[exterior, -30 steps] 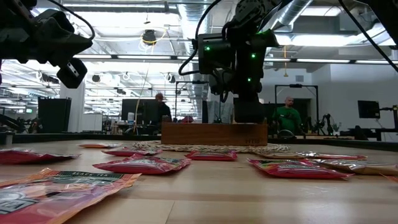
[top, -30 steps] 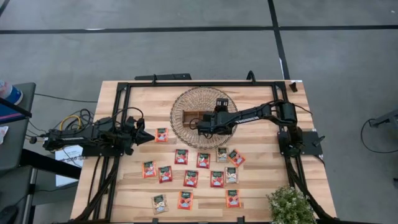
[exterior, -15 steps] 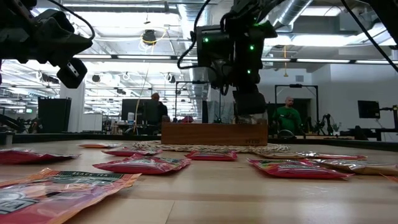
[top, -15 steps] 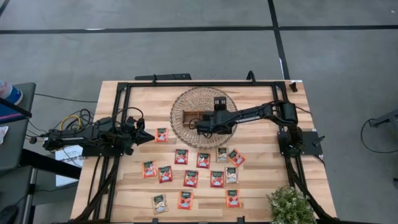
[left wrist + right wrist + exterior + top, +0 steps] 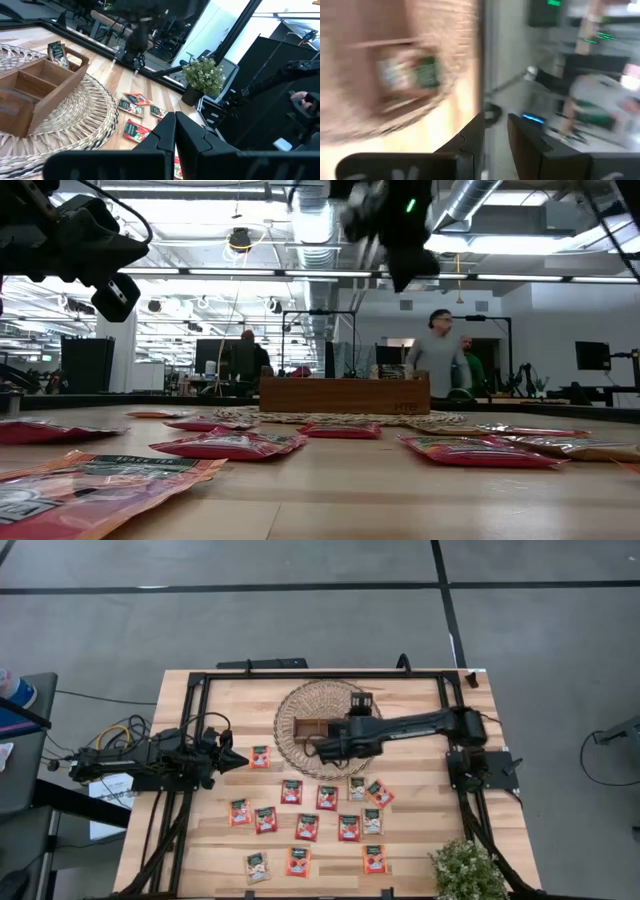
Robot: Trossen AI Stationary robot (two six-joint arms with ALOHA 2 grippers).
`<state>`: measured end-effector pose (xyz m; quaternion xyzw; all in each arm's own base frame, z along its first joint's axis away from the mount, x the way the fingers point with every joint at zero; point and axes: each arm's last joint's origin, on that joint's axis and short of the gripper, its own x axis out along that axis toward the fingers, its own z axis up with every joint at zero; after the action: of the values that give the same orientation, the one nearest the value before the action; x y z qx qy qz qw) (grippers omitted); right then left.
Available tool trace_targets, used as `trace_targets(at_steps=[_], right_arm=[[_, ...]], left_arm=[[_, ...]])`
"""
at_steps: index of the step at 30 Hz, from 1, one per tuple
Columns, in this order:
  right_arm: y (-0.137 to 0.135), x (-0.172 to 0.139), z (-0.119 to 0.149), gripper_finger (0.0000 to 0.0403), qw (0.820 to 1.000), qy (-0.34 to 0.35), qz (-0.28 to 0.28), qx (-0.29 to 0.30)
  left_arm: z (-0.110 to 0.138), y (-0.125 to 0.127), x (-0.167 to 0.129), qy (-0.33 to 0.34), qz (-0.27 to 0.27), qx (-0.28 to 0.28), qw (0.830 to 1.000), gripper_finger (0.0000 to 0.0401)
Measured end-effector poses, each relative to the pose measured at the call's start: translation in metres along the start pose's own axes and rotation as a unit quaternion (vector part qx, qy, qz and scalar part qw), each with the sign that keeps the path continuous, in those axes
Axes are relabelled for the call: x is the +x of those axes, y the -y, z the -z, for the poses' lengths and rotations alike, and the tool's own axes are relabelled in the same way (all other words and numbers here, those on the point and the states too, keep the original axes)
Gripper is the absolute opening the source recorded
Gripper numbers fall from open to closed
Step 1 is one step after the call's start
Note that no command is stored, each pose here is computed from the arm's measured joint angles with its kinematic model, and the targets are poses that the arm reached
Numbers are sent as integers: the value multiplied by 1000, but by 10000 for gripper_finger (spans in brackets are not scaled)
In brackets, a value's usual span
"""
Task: Pick & Place Tea
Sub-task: Put the top right brown tea bag into the right slot of the wooden organizer
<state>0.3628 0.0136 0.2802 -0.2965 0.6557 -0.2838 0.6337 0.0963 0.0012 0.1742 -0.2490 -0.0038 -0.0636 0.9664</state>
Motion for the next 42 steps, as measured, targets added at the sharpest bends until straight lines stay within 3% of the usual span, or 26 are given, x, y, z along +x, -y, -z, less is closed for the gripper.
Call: trace_targets(at_steps=[5,10,16,19,34,36,42], right_arm=[[7,-42,26,77,997,50,-55,38],[18,-80,57,77,982,105,-134,87],[13,-110,78,77,940,136,-305,63],[9,-118,82,77,923,143,-353,51],[-11,-98,59,81,905,125,-404,43],[-18,-91,54,90,899,128,-416,47],[-48,-63,49,146,904,109,-412,48]], left_arm=[[0,0,0,0,0,-1,1000,0],[0,0,0,0,0,-2,1000,0],[0,0,0,0,0,-2,1000,0],[0,0,0,0,0,-2,1000,0],[0,0,0,0,0,-2,1000,0],[0,0,0,0,0,-2,1000,0],[0,0,0,0,0,-2,1000,0]])
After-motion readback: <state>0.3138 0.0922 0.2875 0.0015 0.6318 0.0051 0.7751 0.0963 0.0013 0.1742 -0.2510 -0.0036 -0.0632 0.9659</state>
